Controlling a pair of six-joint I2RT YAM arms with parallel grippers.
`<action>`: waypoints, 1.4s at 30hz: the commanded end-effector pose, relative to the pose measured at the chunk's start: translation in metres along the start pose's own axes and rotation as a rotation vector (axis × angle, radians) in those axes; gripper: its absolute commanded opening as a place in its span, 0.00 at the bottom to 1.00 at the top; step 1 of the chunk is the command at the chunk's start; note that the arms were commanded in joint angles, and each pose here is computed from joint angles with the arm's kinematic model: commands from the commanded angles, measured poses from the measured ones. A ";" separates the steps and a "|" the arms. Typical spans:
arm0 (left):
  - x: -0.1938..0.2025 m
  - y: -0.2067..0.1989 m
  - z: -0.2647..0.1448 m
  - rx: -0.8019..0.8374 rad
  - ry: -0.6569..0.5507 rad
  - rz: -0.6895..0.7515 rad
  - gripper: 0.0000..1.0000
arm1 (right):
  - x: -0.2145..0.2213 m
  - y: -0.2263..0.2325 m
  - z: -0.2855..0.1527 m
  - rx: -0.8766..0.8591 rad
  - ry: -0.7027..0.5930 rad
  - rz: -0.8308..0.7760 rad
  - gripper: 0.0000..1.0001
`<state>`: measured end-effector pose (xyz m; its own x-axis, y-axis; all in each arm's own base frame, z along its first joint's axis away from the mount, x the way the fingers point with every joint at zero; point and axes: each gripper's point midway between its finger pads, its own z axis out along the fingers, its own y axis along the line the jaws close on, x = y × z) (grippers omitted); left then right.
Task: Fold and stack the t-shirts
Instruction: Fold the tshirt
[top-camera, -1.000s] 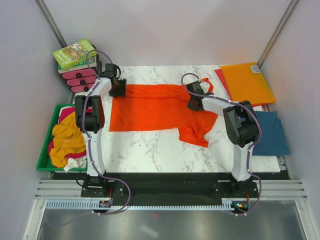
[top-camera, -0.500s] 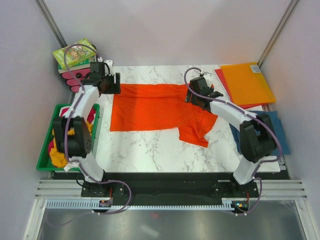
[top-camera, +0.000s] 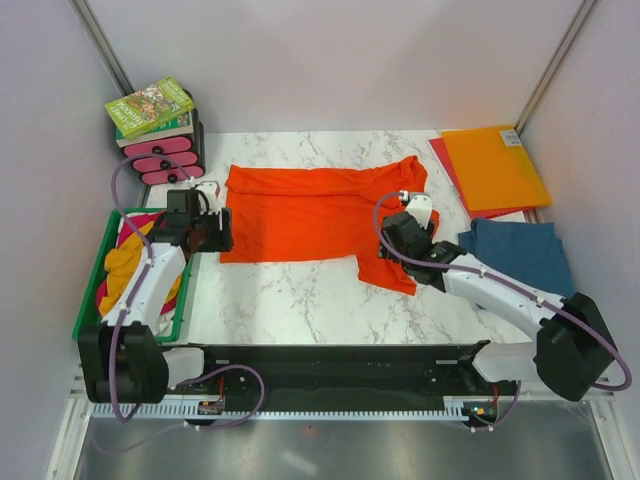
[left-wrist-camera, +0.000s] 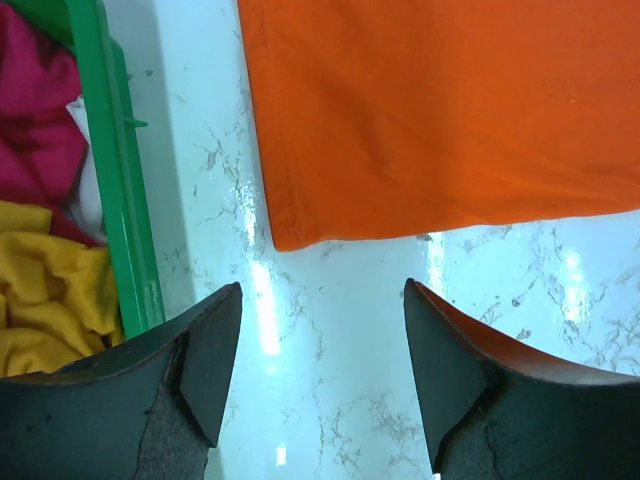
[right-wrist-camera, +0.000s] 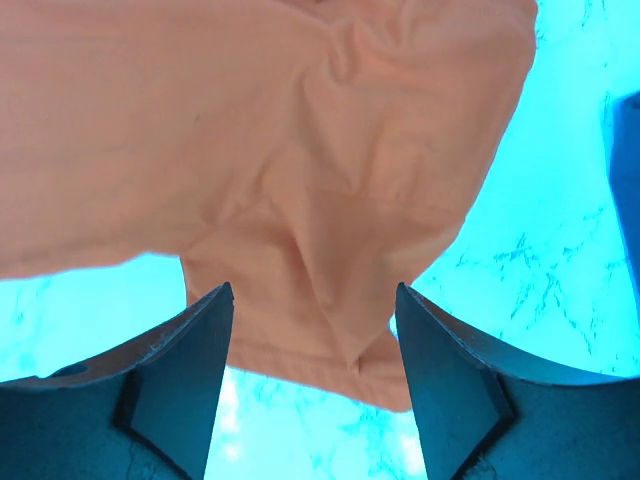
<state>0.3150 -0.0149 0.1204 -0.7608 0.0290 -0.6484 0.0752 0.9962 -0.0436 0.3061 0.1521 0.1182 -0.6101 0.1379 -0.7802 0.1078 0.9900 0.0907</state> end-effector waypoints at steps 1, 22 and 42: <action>-0.019 0.000 -0.022 -0.006 -0.164 -0.006 0.72 | 0.002 -0.001 -0.020 0.015 -0.060 -0.010 0.72; -0.040 0.036 0.032 -0.002 -0.666 -0.052 1.00 | 0.026 -0.002 -0.029 0.060 -0.071 -0.102 0.73; -0.034 -0.001 0.043 0.059 -0.811 0.078 1.00 | 0.014 0.028 -0.025 0.073 -0.092 -0.076 0.73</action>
<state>0.3501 -0.0470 0.0902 -0.1166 0.0039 -0.9932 0.3059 0.9515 -0.0322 0.2765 0.1889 0.1024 -0.6044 0.0164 -0.7965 0.0793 0.9961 -0.0397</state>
